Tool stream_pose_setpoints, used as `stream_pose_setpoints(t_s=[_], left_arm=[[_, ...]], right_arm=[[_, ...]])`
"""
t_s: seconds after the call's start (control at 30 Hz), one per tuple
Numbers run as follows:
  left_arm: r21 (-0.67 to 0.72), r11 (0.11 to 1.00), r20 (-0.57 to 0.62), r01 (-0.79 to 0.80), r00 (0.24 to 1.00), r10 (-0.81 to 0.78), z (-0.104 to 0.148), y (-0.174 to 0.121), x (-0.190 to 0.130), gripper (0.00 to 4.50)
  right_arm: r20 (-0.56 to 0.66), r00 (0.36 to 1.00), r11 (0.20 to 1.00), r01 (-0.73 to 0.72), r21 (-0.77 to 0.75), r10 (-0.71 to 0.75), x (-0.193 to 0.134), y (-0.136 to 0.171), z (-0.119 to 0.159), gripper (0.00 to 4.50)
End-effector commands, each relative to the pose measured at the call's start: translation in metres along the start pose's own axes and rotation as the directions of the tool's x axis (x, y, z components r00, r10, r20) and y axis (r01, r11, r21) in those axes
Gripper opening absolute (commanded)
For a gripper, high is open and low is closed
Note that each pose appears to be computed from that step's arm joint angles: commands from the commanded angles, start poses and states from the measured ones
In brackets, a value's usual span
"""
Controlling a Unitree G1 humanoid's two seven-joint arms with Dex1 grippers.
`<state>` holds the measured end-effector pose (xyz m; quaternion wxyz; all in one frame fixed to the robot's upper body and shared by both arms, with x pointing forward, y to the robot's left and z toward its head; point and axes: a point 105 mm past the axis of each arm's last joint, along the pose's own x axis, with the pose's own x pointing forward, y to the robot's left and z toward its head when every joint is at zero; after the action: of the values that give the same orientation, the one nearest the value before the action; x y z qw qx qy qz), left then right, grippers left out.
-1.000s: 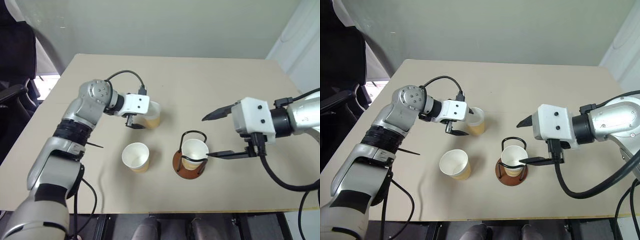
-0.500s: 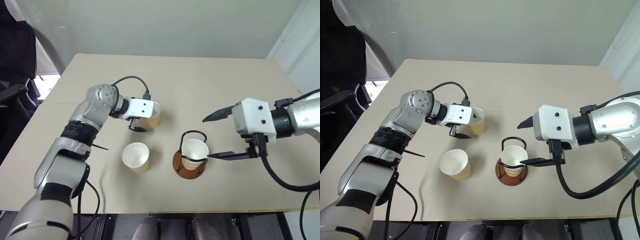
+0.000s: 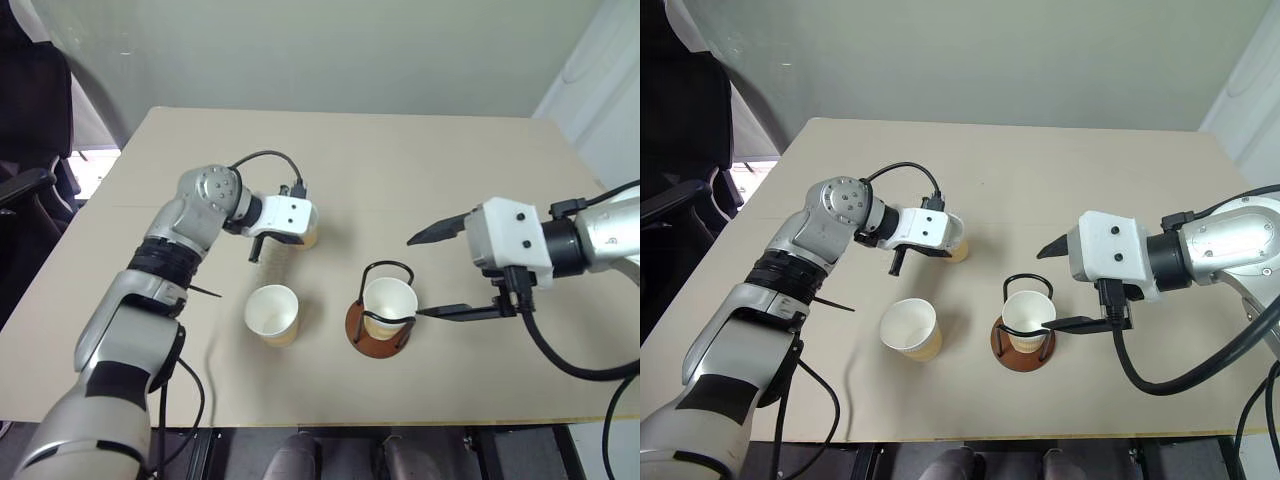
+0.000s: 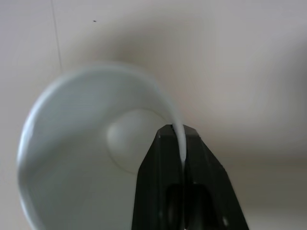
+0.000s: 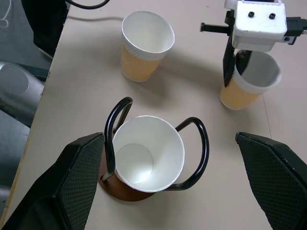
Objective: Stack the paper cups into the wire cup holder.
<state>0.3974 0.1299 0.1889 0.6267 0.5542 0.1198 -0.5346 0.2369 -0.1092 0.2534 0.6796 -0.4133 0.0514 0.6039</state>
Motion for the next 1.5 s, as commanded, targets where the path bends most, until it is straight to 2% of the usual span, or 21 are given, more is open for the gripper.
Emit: stream_pose_setpoints(t_s=[0.03, 0.2, 0.37, 0.6, 0.87, 1.2, 1.5], left_arm=[[0.021, 0.999, 0.021, -0.025, 0.999, 0.025, 0.009, 0.009, -0.013, 0.06], [0.006, 1.0, 0.049, -0.004, 0.999, 0.003, 0.014, 0.007, -0.018, 0.06], [-0.004, 1.0, 0.116, 0.0, 0.993, 0.0, 0.027, 0.01, -0.036, 0.06], [-0.01, 1.0, 0.256, 0.004, 0.967, -0.001, 0.063, 0.014, -0.076, 0.06], [0.047, 0.997, 0.415, 0.06, 0.907, -0.074, 0.118, 0.008, -0.107, 0.06], [0.131, 0.975, 0.484, 0.182, 0.846, -0.223, 0.153, -0.008, -0.12, 0.06], [0.2, 0.944, 0.491, 0.263, 0.807, -0.328, 0.167, -0.016, -0.104, 0.06]], right_arm=[[-0.001, 0.999, 0.999, 0.042, -0.026, -0.042, -0.01, -0.004, 0.006, 4.5], [-0.002, 0.999, 0.999, 0.042, -0.021, -0.042, -0.01, -0.004, 0.005, 4.5], [-0.02, 0.999, 0.999, 0.035, -0.007, -0.036, -0.013, -0.003, 0.001, 4.5], [-0.043, 0.999, 0.999, 0.03, 0.034, -0.028, -0.018, 0.0, -0.008, 4.5], [-0.063, 0.998, 0.996, 0.031, 0.078, -0.026, -0.018, 0.005, -0.02, 4.5], [-0.102, 0.993, 0.99, 0.066, 0.121, -0.054, -0.031, 0.003, -0.034, 4.5], [-0.075, 0.981, 0.98, 0.183, 0.076, -0.177, -0.058, -0.014, -0.011, 4.5]])
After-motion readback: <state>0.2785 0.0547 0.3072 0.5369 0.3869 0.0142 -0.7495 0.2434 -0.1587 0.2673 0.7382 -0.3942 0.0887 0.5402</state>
